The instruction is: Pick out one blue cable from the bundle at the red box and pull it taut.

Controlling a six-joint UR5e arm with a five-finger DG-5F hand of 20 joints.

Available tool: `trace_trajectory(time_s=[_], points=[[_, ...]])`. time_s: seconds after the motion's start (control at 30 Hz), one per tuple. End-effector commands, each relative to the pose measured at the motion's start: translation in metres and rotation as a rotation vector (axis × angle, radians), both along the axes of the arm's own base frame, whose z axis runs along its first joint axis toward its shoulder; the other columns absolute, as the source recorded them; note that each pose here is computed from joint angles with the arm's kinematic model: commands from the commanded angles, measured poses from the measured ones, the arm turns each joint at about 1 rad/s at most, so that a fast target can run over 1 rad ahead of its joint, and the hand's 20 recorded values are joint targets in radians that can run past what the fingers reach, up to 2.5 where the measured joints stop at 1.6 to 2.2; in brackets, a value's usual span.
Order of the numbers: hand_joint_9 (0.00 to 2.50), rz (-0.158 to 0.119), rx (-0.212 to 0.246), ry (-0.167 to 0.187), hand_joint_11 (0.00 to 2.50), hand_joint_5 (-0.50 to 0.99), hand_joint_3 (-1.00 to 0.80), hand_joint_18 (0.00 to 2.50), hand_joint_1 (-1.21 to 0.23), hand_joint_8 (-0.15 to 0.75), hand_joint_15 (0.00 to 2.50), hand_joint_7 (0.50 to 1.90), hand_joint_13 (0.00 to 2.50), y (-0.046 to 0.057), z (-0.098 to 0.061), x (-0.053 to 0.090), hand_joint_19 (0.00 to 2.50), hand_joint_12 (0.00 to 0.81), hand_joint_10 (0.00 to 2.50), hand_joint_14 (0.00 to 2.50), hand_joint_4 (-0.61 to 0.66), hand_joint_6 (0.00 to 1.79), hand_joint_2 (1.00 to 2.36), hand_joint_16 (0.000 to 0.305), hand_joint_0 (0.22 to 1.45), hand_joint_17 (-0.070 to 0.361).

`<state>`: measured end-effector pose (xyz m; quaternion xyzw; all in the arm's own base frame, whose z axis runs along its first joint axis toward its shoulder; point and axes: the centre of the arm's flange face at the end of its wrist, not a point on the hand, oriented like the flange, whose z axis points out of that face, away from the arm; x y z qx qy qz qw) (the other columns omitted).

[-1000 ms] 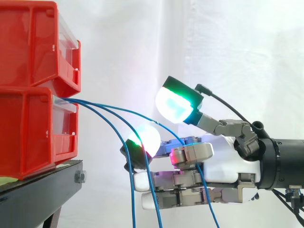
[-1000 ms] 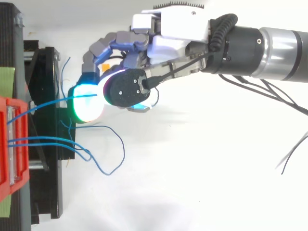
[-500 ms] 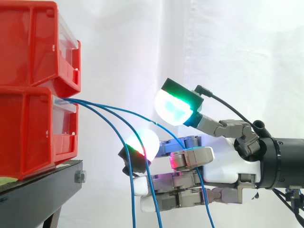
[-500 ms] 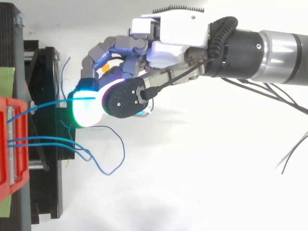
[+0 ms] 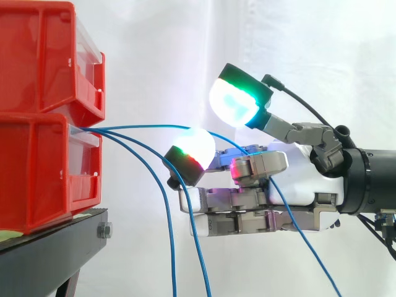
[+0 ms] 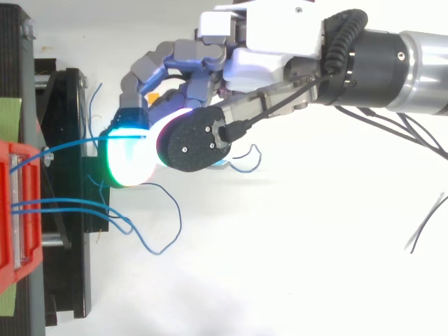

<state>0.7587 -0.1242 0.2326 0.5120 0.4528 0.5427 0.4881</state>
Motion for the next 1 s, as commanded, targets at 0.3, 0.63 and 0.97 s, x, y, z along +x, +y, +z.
trace_trajectory(time_s=[0.3, 0.63, 0.97], points=[[1.36, -0.012, -0.063, 0.019, 1.71, -0.24, -0.45, 0.38, -0.55, 0.202, 0.43, 0.84, 0.74, -0.0027, -0.0003, -0.0025, 0.5, 0.11, 0.0, 0.01, 0.1, 0.8, 1.0, 0.006, 0.58, 0.013], [1.37, -0.054, -0.09, 0.023, 1.7, -0.23, -0.41, 0.37, -0.5, 0.197, 0.43, 0.87, 0.73, -0.0077, -0.0021, -0.0037, 0.51, 0.106, 0.0, 0.01, 0.05, 0.82, 1.01, 0.005, 0.6, 0.012], [1.35, -0.057, -0.09, 0.023, 1.7, -0.24, -0.3, 0.37, -0.64, 0.202, 0.43, 0.88, 0.72, -0.008, -0.0021, -0.0037, 0.51, 0.111, 0.0, 0.01, 0.04, 0.88, 1.01, 0.005, 0.61, 0.012]])
